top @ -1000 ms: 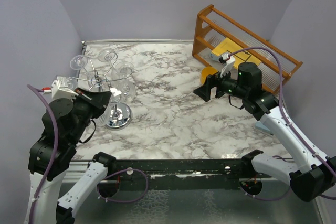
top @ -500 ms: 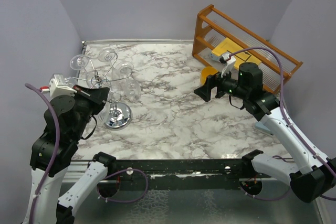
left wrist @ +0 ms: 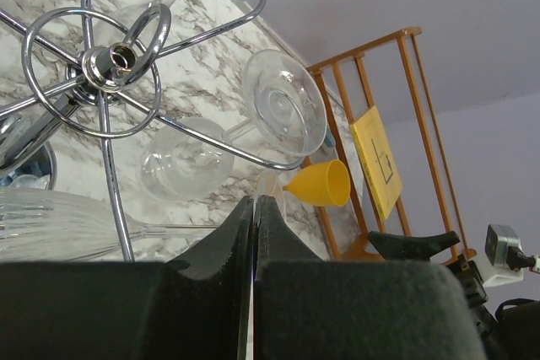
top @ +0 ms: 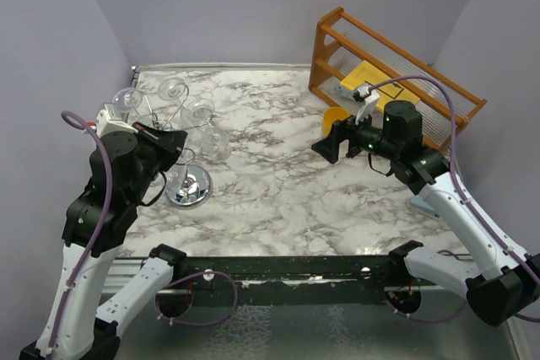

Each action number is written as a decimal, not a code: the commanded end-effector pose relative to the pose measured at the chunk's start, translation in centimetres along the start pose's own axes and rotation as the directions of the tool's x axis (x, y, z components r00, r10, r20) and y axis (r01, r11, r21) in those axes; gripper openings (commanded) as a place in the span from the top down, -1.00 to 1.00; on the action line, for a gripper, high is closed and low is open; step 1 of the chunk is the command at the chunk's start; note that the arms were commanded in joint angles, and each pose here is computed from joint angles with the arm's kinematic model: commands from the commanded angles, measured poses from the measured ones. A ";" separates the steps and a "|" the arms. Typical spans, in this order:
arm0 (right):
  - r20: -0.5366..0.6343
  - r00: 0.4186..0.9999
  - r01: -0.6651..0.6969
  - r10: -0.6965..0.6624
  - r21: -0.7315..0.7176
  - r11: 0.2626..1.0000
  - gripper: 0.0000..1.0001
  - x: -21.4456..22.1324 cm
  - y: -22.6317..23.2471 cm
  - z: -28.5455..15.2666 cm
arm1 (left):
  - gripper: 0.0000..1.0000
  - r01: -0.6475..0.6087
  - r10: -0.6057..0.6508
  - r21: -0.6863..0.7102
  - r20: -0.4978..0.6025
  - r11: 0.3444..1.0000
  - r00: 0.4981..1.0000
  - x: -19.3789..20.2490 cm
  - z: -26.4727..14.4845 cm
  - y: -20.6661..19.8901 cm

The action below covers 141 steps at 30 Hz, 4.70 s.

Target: Take the wine glass off the wine glass rack

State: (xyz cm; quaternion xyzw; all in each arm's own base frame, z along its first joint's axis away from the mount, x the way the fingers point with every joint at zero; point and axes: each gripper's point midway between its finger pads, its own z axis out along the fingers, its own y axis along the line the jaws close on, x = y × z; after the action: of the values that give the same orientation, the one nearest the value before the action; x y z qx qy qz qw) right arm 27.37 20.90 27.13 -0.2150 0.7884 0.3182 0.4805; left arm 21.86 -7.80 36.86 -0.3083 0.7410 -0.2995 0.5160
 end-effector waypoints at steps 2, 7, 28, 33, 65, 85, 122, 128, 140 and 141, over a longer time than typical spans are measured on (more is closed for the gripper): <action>0.027 1.000 -0.006 0.006 -0.013 1.000 -0.99 -1.3 0.6 -0.2 | 1.00 0.026 -0.024 0.061 -0.033 0.998 0.999 0.3 -0.2 -1.5; 0.023 1.000 -0.019 0.020 -0.023 1.000 -0.99 -1.2 0.8 -0.2 | 1.00 0.018 -0.005 0.133 -0.095 0.991 0.995 1.4 -0.3 -2.8; -0.108 0.921 -0.380 0.375 -0.468 0.798 -0.99 0.4 8.6 -0.3 | 1.00 0.258 -0.103 0.526 -0.306 0.810 0.946 3.6 -6.1 -9.5; -0.139 0.902 -0.417 0.410 -0.535 0.735 -0.99 -0.3 10.4 -0.9 | 1.00 0.325 -0.128 0.630 -0.337 0.706 0.933 2.9 -8.0 -11.7; -0.002 0.872 -0.221 0.490 -0.894 0.390 -0.70 -7.4 19.1 -4.2 | 1.00 0.571 -0.298 0.793 -0.504 0.213 0.811 -0.6 -14.4 -13.6; 0.077 0.829 -0.116 0.553 -0.945 0.306 0.36 -8.9 19.5 -7.7 | 1.00 0.649 -0.397 0.761 -0.592 0.011 0.702 -1.6 -13.6 -11.2; 0.398 0.845 -0.053 0.357 -0.603 0.796 0.98 -10.3 15.7 -7.3 | -0.98 0.389 -0.359 0.772 -0.222 0.504 0.906 0.8 -10.5 -8.1; 0.306 0.921 -0.159 0.240 -0.265 0.951 0.98 -7.4 10.7 -6.7 | -0.98 0.208 -0.243 0.754 -0.066 0.623 0.968 -0.1 -10.5 -8.6; -0.257 0.933 -0.194 0.253 0.233 0.953 0.99 3.5 3.7 -3.9 | -0.98 -0.018 -0.122 0.675 0.159 0.737 0.980 -3.0 -12.2 -8.0; -0.286 0.923 -0.184 0.256 0.256 0.949 0.99 3.8 3.4 -3.6 | -0.98 -0.027 -0.117 0.671 0.169 0.741 0.979 -3.1 -12.3 -7.9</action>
State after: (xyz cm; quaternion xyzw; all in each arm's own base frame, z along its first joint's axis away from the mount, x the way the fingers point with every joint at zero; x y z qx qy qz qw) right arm 22.53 22.52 31.23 -0.0895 0.8347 0.3364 0.4268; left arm 11.97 -9.95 48.94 -0.1480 0.5028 -0.5745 0.6287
